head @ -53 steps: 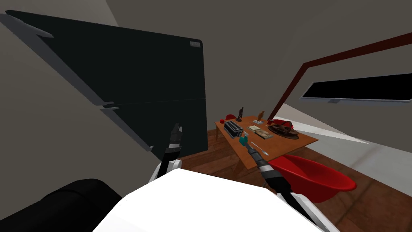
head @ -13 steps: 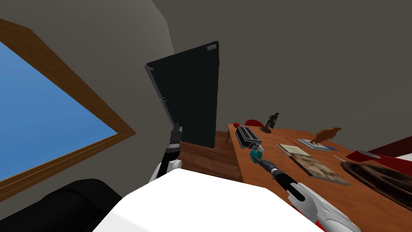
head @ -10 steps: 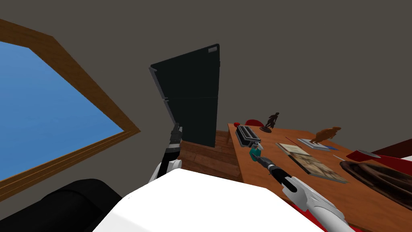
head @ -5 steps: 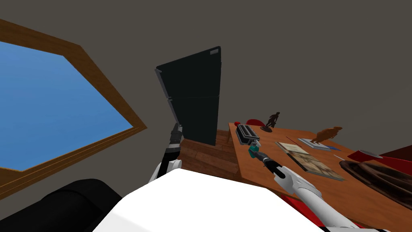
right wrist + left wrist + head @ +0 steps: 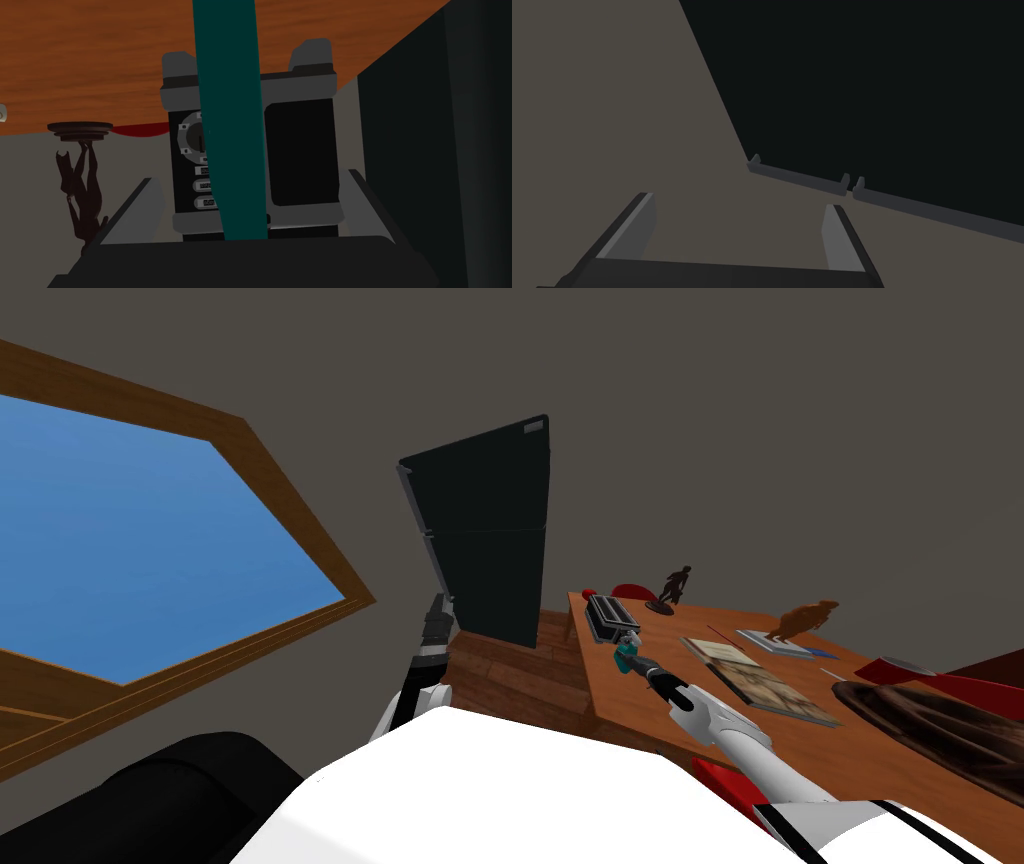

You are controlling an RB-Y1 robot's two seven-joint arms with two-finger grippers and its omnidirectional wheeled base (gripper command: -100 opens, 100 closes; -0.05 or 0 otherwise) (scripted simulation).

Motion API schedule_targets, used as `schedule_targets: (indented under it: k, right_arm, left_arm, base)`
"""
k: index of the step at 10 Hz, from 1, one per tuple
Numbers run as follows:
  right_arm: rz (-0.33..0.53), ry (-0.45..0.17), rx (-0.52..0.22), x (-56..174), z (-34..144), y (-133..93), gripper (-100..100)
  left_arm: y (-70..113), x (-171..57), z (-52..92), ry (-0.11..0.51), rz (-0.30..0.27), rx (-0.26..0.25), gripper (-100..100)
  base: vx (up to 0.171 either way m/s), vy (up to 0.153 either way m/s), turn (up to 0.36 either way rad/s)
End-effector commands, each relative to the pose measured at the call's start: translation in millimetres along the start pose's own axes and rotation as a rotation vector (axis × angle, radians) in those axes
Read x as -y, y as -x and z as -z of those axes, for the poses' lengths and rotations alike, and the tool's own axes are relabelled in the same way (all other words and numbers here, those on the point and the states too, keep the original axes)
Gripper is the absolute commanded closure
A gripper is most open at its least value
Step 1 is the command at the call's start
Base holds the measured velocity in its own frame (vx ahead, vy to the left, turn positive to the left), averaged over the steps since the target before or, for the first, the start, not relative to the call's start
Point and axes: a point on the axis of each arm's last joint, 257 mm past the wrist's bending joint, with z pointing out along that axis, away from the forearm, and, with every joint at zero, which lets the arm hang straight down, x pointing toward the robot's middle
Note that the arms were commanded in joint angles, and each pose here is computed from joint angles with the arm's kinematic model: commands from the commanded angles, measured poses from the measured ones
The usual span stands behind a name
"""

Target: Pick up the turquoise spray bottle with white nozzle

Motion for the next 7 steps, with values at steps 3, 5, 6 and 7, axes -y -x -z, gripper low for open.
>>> schedule_targets:
  k: [3, 5, 6, 7]
  right_arm:
    - [0.002, -0.001, 0.000, 0.7, 0.1, 0.0, 100]
    - [0.001, -0.001, 0.000, 0.4, 0.1, 0.0, 100]
    - [0.001, -0.001, 0.000, 0.3, 0.1, -0.1, 0]
    - [-0.001, 0.016, 0.012, 1.5, 8.8, -4.6, 100]
  left_arm:
    - [0.0, 0.0, 0.0, 0.000, 0.000, 0.000, 0]
    - [0.0, 0.0, 0.0, 0.000, 0.000, 0.000, 0]
    - [0.0, 0.0, 0.0, 0.000, 0.000, 0.000, 0]
    - [0.0, 0.0, 0.0, 0.000, 0.000, 0.000, 0]
  base:
    - [0.000, 0.000, 0.000]
    - [0.000, 0.000, 0.000]
    - [0.000, 0.000, 0.000]
    - [0.107, 0.020, -0.093]
